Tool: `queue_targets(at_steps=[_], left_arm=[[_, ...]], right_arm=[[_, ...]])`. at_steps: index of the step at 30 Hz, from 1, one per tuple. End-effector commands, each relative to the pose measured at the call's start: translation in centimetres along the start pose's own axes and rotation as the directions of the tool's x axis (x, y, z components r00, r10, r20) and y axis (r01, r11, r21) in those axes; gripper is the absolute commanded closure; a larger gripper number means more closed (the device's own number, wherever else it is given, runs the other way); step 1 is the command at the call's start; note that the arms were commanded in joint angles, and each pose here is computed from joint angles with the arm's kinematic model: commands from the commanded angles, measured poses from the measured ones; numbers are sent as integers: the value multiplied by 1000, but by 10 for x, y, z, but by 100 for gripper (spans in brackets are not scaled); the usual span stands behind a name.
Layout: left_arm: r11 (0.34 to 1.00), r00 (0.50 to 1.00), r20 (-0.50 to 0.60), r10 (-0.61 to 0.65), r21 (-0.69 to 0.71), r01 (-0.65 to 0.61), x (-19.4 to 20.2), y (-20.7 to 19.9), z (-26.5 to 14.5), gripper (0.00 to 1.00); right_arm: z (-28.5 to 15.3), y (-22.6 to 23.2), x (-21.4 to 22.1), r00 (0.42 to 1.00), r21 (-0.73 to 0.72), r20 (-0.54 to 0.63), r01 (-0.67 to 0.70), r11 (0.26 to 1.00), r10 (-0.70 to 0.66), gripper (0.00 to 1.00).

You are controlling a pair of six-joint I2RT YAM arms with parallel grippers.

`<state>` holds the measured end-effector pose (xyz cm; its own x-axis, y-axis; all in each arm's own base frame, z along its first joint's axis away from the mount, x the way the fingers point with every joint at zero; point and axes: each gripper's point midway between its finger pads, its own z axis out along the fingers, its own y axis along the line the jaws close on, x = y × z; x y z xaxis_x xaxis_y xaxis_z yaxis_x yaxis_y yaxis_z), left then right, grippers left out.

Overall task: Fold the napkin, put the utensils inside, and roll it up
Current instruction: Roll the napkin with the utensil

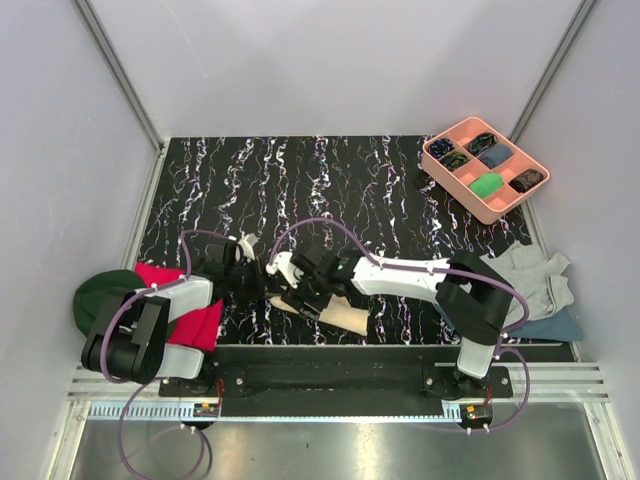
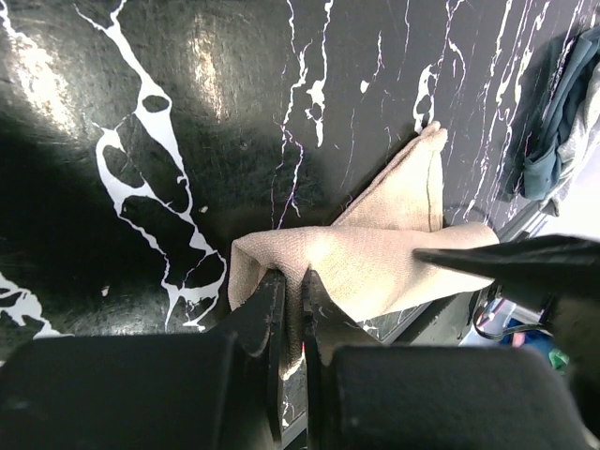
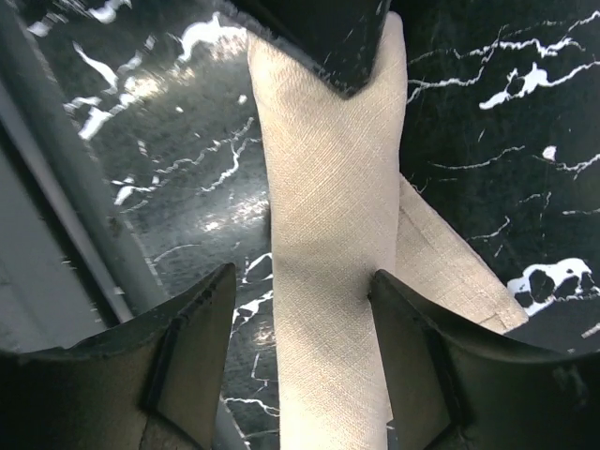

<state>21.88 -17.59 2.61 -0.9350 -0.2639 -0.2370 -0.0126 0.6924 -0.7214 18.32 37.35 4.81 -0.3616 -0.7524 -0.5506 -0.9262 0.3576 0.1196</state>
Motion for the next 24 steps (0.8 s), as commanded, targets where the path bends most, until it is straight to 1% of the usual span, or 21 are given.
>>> queue_targets(at_steps=[1,3,7,12,13,14,17,18,19,20,21,22,23,24], left_arm=[[999,1000,-6,24,-22,-24,-2,4,1,100],[999,1000,-4,24,-25,-24,-3,5,1,100],[999,1000,-20,11,-33,-12,1,7,1,100],[1000,1000,-17,17,-26,-18,-1,4,0,100],[999,1000,-16,17,-27,-18,-2,3,0,100],[1000,1000,-17,18,-24,-18,-2,2,0,100],[1000,1000,-11,26,-10,-27,-6,-2,-1,100],[1000,1000,-8,29,-8,-29,-7,-3,-1,95],[999,999,4,38,-4,-38,-10,-6,-3,88],[999,999,16,45,-3,-45,-13,-7,-4,77],[998,998,28,55,-5,-55,-16,-8,-5,64],[998,997,47,61,-23,-60,-20,-7,-9,59],[997,995,65,71,-31,-69,-26,-9,-11,54],[996,995,70,73,-50,-69,-28,-6,-14,46]], right_arm=[[5,-17,-6,996,162,16,88,983,-92,32],[6,-18,-5,994,185,8,107,977,-110,31],[17,-13,7,992,166,-32,129,978,-125,31],[25,-9,20,990,150,-69,134,980,-125,34],[27,-8,23,990,147,-77,129,981,-119,36],[28,-9,25,990,149,-81,125,981,-113,46],[31,-10,31,991,150,-103,98,984,-83,59],[33,-9,35,990,142,-119,87,986,-70,62],[35,-1,35,991,86,-116,72,994,-62,63],[36,2,38,991,62,-121,57,996,-49,65],[37,2,40,991,41,-127,38,998,-32,67],[37,10,41,992,-16,-126,13,1000,-14,67],[37,12,42,992,-45,-128,-7,999,1,68],[36,8,42,991,-64,-127,-42,997,34,68]])
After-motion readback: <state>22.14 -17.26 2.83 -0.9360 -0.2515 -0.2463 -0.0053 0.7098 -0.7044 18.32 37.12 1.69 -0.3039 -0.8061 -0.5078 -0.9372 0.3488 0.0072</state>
